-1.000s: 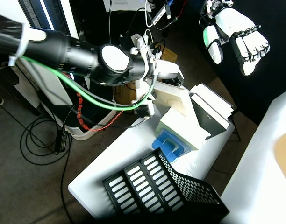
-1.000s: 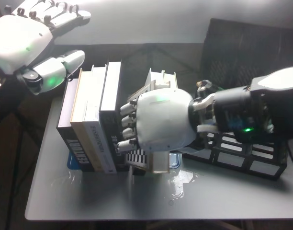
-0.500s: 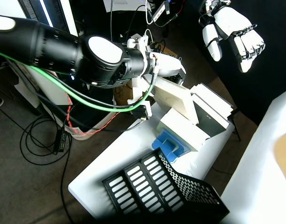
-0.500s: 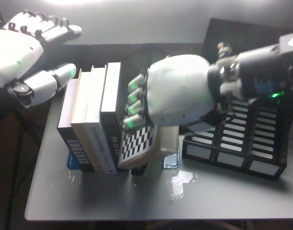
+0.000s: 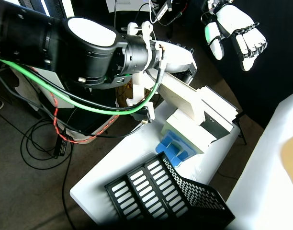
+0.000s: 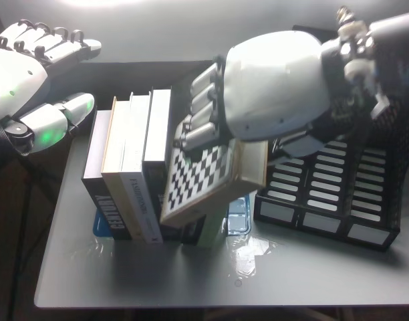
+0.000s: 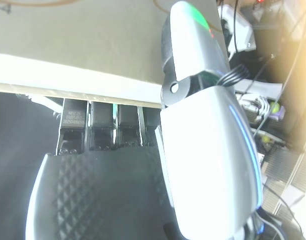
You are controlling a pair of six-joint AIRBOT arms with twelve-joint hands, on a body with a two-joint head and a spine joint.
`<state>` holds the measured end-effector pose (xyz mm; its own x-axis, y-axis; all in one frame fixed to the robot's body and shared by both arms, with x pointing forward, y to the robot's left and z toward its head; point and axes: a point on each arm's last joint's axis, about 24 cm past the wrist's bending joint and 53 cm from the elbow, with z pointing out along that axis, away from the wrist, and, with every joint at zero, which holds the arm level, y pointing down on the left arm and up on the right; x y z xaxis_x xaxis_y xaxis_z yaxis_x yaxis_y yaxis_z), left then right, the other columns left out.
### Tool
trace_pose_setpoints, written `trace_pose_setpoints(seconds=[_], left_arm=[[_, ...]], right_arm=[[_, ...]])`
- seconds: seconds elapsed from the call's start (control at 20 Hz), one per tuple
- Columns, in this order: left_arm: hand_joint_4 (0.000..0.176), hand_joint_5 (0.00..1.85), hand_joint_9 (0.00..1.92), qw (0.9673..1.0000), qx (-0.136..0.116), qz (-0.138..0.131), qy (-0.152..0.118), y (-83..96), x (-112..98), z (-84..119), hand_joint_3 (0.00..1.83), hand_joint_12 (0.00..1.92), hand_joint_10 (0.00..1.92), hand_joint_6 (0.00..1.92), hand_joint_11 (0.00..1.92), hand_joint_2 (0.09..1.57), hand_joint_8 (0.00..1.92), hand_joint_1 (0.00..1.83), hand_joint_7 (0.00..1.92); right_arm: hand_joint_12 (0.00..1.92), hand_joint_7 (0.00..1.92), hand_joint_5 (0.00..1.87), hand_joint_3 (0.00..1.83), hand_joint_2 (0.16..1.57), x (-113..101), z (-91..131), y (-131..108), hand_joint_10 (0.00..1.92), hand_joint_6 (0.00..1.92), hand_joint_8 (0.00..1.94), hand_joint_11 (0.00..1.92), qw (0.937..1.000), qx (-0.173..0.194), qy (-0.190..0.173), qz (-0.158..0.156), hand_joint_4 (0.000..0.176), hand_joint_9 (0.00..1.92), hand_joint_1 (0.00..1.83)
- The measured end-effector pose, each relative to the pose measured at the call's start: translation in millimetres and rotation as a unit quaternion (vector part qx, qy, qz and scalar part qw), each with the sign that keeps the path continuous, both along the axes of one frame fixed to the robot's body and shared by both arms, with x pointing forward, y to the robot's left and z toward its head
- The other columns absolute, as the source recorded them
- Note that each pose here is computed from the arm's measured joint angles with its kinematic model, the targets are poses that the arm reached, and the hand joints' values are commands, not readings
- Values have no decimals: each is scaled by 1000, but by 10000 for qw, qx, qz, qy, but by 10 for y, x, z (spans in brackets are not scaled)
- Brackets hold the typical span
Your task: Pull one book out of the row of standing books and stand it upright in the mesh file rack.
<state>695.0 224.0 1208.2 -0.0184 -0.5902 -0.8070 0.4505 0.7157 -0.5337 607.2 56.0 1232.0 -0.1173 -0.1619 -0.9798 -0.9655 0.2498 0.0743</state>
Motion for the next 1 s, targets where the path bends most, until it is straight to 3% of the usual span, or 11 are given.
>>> trace_pose_setpoints(seconds=[0.45, 1.0], left_arm=[[48, 234, 74, 10000, -16, 76, -22, 73, -58, 24, 0, 1921, 1328, 214, 0, 1515, 778, 167, 205], [48, 230, 74, 9998, 0, 164, 84, 137, -81, -48, 0, 1921, 1329, 222, 0, 1515, 780, 167, 204]], right_arm=[[1809, 645, 311, 0, 1287, 108, 391, -323, 1436, 734, 1520, 449, 9994, 78, -82, -329, 0, 532, 1265], [1809, 645, 312, 0, 1287, 324, 422, -790, 1436, 734, 1520, 449, 9944, -215, -183, -1021, 0, 532, 1265]])
